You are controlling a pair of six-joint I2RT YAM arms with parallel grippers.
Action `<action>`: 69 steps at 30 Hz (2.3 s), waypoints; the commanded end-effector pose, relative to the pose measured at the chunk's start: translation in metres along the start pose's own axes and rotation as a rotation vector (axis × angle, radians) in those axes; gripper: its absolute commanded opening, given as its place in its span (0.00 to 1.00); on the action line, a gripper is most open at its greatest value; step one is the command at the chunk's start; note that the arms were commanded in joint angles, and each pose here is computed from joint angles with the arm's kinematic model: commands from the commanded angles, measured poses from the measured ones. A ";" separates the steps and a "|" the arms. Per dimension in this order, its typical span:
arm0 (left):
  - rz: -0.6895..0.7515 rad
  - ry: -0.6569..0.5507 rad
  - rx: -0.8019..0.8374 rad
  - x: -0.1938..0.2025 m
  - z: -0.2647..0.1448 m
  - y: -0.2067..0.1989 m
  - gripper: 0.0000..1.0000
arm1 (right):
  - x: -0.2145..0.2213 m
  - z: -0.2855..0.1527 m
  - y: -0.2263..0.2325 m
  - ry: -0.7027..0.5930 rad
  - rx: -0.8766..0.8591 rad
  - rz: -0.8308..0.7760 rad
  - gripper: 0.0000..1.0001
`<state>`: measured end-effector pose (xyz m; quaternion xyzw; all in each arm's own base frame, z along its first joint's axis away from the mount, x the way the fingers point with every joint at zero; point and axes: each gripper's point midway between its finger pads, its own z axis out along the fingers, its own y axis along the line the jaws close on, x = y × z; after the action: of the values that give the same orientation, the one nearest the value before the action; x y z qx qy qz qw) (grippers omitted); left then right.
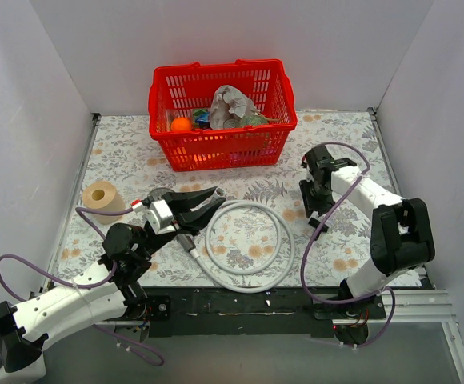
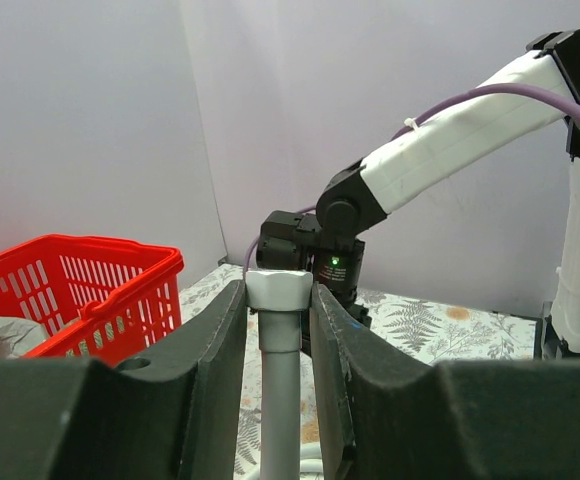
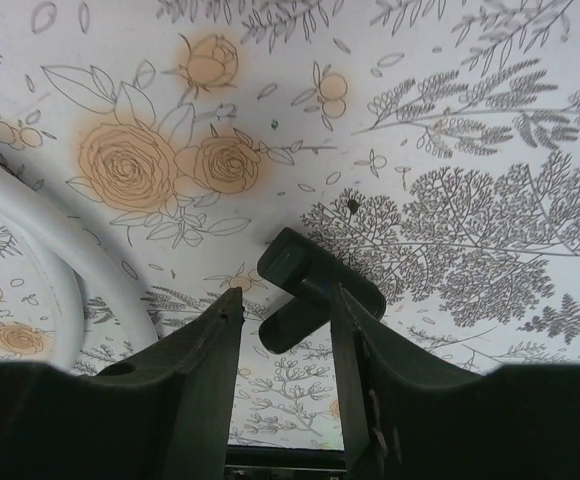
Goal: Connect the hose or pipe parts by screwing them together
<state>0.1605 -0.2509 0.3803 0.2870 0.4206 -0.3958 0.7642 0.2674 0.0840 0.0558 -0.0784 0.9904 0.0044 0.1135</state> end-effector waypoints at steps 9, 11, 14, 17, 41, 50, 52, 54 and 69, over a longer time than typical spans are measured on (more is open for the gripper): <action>0.026 -0.077 0.007 -0.031 0.006 0.001 0.00 | -0.009 0.013 -0.006 0.061 0.117 -0.138 0.48; 0.027 -0.077 0.006 -0.032 0.006 0.002 0.00 | -0.009 0.015 -0.007 0.064 0.125 -0.141 0.51; 0.029 -0.075 0.007 -0.032 0.007 0.002 0.00 | -0.007 0.017 -0.008 0.071 0.142 -0.149 0.56; 0.029 -0.075 0.009 -0.031 0.007 0.001 0.00 | -0.004 0.022 -0.013 0.082 0.173 -0.150 0.57; 0.059 -0.091 0.033 -0.044 0.005 -0.002 0.00 | 0.010 0.024 -0.020 0.123 0.175 -0.071 0.67; 0.076 -0.097 0.048 -0.049 0.005 -0.004 0.00 | 0.019 0.020 -0.011 0.099 0.107 -0.083 0.71; 0.080 -0.094 0.053 -0.050 0.005 -0.004 0.00 | 0.020 0.021 -0.010 0.099 0.099 -0.083 0.71; 0.081 -0.092 0.057 -0.049 0.005 -0.005 0.00 | 0.023 0.021 -0.009 0.090 0.087 -0.081 0.71; 0.088 -0.104 0.042 -0.051 0.003 -0.002 0.00 | 0.029 0.029 -0.027 0.134 0.191 -0.058 0.59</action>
<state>0.1490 -0.2487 0.3961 0.3164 0.3942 -0.3893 0.7700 0.2476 0.0592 0.0209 -0.1085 0.9888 -0.0841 0.0587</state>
